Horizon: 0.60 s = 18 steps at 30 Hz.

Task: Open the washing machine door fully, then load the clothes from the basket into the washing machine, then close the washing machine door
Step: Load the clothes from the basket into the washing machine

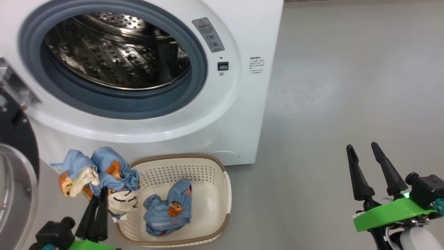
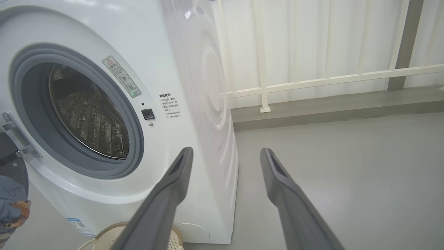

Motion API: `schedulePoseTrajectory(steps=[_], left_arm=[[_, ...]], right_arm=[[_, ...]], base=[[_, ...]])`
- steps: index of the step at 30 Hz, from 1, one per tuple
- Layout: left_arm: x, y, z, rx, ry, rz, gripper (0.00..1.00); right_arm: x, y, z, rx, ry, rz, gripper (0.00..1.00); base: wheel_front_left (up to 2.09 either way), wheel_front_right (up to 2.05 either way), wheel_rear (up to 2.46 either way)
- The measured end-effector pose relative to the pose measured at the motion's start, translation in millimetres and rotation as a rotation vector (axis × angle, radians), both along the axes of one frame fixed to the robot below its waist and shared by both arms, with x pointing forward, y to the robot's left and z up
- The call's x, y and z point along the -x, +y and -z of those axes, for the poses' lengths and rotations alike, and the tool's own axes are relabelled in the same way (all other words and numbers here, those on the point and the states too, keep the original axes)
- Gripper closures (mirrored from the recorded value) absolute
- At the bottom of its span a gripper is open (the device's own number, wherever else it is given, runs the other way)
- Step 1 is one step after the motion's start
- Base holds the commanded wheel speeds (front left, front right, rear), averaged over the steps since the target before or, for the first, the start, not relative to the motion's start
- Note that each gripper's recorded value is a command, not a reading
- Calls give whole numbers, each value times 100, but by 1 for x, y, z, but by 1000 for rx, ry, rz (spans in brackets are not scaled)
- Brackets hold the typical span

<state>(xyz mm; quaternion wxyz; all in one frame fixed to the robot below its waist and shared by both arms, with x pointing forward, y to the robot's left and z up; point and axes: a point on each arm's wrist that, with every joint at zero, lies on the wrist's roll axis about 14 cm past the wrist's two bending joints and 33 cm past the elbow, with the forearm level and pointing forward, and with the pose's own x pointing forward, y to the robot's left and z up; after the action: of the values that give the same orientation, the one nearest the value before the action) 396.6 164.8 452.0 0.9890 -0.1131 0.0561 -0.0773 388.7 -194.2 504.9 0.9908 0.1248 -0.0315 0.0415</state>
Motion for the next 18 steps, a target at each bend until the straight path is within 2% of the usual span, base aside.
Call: schedulePoseTrajectory(steps=[11, 18], left_arm=[[14, 15, -27, -3, -96, -80, 100], [13, 13, -20, 10, -80, -90, 100]], right_arm=[[-8, 3, 0, -2, -2, -11, 0], [-13, 5, 11, -3, 24, -14, 0]], base=[[0, 0, 0], [0, 0, 0]])
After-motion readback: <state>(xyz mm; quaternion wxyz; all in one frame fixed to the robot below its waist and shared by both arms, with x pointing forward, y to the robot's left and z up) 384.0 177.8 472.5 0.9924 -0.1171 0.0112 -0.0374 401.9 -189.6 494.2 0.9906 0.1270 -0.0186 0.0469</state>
